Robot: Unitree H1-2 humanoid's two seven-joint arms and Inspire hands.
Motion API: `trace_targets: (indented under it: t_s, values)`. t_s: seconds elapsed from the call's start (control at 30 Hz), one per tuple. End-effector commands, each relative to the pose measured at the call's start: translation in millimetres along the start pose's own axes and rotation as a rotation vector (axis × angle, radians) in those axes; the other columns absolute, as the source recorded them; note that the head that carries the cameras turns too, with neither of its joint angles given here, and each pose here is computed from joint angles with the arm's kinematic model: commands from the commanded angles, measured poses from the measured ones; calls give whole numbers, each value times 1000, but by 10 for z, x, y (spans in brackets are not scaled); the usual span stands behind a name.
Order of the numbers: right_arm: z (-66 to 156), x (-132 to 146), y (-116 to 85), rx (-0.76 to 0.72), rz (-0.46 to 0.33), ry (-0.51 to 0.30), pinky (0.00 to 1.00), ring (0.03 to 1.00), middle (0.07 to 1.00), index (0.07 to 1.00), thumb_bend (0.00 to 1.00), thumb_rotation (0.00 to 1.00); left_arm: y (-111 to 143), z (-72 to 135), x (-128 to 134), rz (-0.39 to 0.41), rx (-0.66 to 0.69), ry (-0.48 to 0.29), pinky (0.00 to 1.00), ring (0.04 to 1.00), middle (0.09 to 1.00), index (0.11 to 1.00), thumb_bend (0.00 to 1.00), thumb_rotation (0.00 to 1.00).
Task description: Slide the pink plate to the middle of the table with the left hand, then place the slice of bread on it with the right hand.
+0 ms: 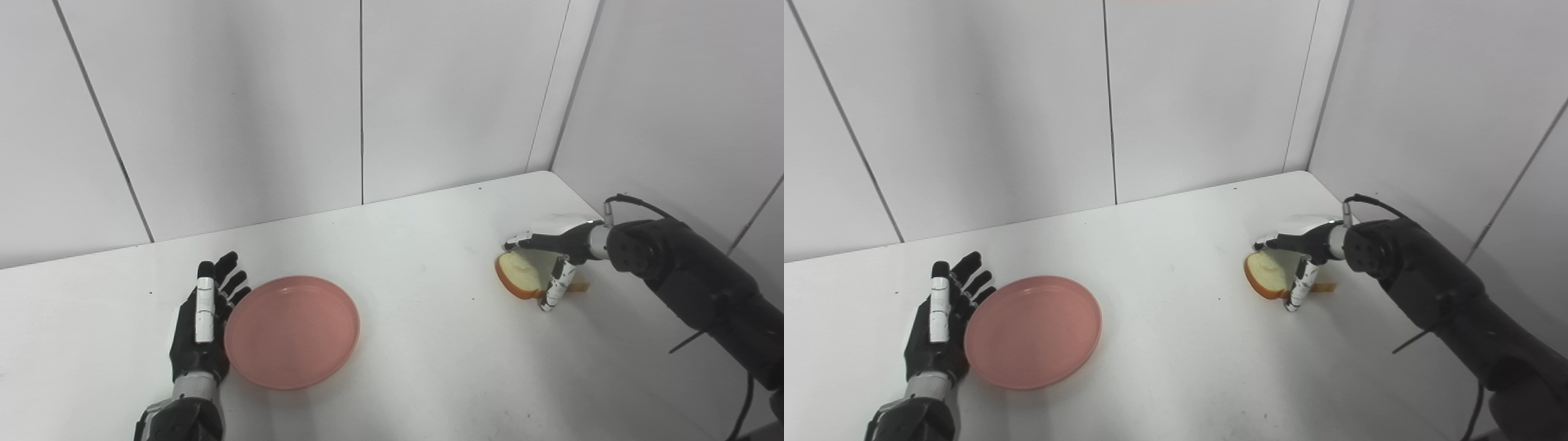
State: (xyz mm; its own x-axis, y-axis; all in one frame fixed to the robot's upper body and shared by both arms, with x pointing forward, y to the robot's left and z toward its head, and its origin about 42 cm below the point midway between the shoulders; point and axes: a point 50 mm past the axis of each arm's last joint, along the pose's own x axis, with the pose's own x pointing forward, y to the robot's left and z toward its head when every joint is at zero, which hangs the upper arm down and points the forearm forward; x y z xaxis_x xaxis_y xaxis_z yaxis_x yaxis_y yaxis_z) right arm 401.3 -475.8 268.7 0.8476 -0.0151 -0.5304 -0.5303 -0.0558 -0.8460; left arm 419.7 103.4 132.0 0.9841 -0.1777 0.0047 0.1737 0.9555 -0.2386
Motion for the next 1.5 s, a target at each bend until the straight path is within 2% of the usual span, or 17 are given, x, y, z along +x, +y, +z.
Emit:
trace_targets:
  t_s: [0.0, 0.23, 0.33, 0.4, 0.43, 0.47, 0.5, 0.53, 0.57, 0.63, 0.7, 0.77, 0.87, 1.2, 1.47]
  values:
    - [-40, -47, -221, -41, -57, 19, 1000, 996, 976, 929, 1000, 240, 16, -99, -47, 17, 3, 65, 836, 859, 896, 745, 834, 871]
    - [-69, 12, -157, -49, -45, 36, 918, 960, 955, 917, 1000, 208, 17, -107, -54, 12, 2, 71, 859, 865, 896, 753, 842, 879]
    - [-65, 24, -109, -44, -78, 46, 871, 924, 929, 895, 1000, 180, 15, -107, -57, 11, -4, 71, 869, 868, 897, 751, 837, 878]
    - [-68, 31, -64, -26, -119, 40, 832, 876, 886, 852, 1000, 105, 13, -109, -56, 13, -4, 73, 868, 867, 897, 745, 838, 874]
    - [-73, 34, -43, -17, -136, 36, 670, 764, 820, 818, 941, 43, 13, -110, -56, 14, -3, 74, 865, 867, 896, 743, 840, 875]
    - [-79, 38, -21, -8, -144, 31, 615, 725, 798, 806, 921, 21, 12, -109, -56, 13, -1, 74, 864, 867, 895, 742, 840, 875]
    - [-81, 42, -6, 1, -146, 28, 517, 589, 679, 768, 795, 8, 11, -110, -55, 13, 2, 74, 865, 866, 896, 746, 839, 877]
    - [-82, 46, 4, 9, -145, 24, 464, 498, 589, 737, 639, 3, 11, -111, -53, 13, 3, 74, 863, 863, 894, 747, 838, 879]
    - [-81, 50, 12, 16, -145, 20, 430, 458, 547, 709, 576, 1, 9, -112, -52, 14, 2, 74, 862, 860, 891, 745, 839, 877]
    - [-66, 47, 17, 11, -149, 12, 408, 439, 525, 689, 547, 0, 5, -111, -52, 17, -2, 75, 861, 858, 889, 742, 839, 875]
    - [-48, 39, 17, -5, -151, -1, 354, 433, 505, 625, 536, 0, 0, -109, -53, 18, -5, 78, 864, 860, 889, 735, 836, 871]
    - [-48, 35, 17, -18, -150, -18, 351, 418, 480, 560, 521, 0, -7, -107, -56, 14, -7, 79, 873, 866, 897, 740, 832, 875]
    - [-48, 28, 16, -31, -150, -29, 363, 425, 496, 511, 519, 0, -19, -103, -60, 15, -6, 80, 885, 868, 899, 748, 818, 883]
    - [-18, 27, 5, -30, -145, -36, 344, 429, 497, 496, 521, 0, -20, -104, -60, 23, 2, 81, 870, 861, 894, 748, 819, 883]
    - [60, -31, -147, -64, -183, -93, 352, 427, 490, 505, 520, 0, -39, -105, -59, 24, -8, 83, 881, 862, 897, 748, 814, 877]
